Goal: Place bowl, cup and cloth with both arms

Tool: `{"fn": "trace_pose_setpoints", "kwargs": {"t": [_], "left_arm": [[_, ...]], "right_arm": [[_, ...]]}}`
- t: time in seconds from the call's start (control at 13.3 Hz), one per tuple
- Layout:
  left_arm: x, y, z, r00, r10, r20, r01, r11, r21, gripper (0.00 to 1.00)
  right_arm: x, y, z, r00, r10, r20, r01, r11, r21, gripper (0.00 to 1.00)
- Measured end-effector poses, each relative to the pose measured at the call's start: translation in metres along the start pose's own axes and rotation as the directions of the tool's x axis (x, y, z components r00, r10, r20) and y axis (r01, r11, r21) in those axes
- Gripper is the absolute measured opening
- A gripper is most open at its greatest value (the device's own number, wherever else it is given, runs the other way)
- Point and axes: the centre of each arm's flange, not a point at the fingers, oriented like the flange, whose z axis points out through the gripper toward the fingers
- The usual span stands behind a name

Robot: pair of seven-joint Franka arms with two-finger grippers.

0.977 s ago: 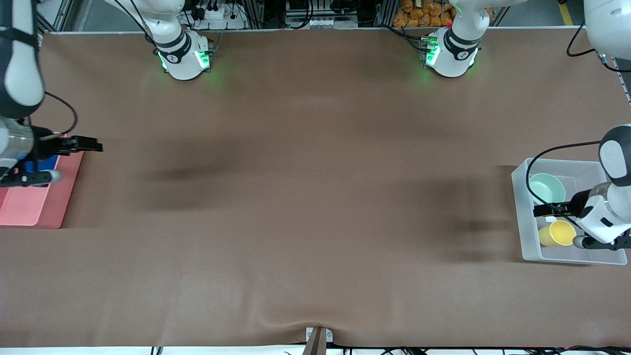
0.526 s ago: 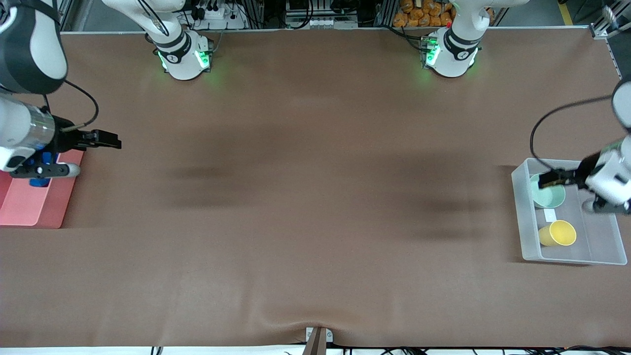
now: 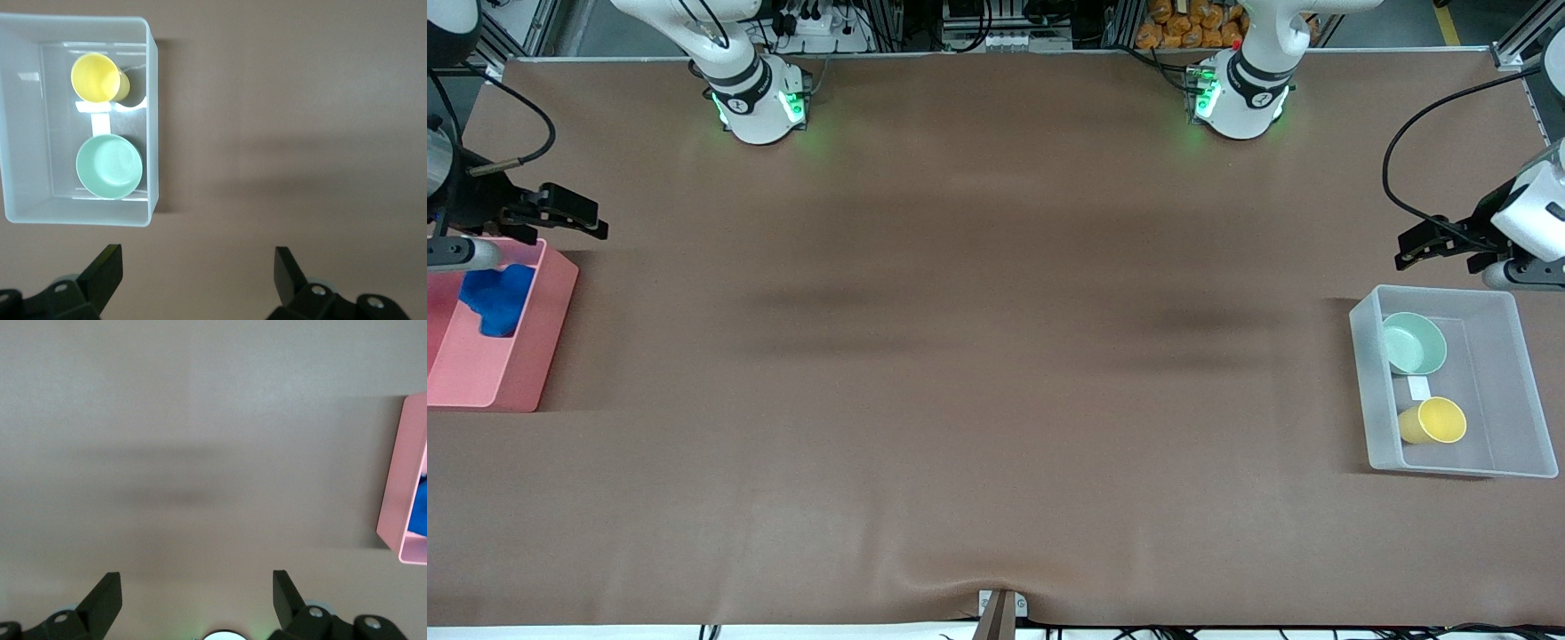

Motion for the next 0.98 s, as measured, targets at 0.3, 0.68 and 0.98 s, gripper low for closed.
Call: {"fn": "trace_pose_setpoints", "kwargs": {"t": [0.3,0.68,0.98], "left_arm": [[0.018,0.001,-0.044,0.995,0.004,-0.100,-0.003,1.000,0.014,1.00],[0.016,0.016,-0.076,0.995,0.028,-0.098,-0.027,1.000,0.010,1.00],[0.015,0.022,-0.081,0.996,0.039,-0.084,-0.039,0.999,0.009,1.00]], "right_arm": [[-0.002,-0.001,-0.010,0.997,0.077,-0.012,-0.077,0.997,0.001,1.00],[-0.008,-0.010,-0.044,0.997,-0.023,-0.068,0.018,0.997,-0.070,1.00],[-0.013,-0.015,-0.044,0.999,-0.034,-0.036,0.031,0.995,-0.090,1.00]]}}
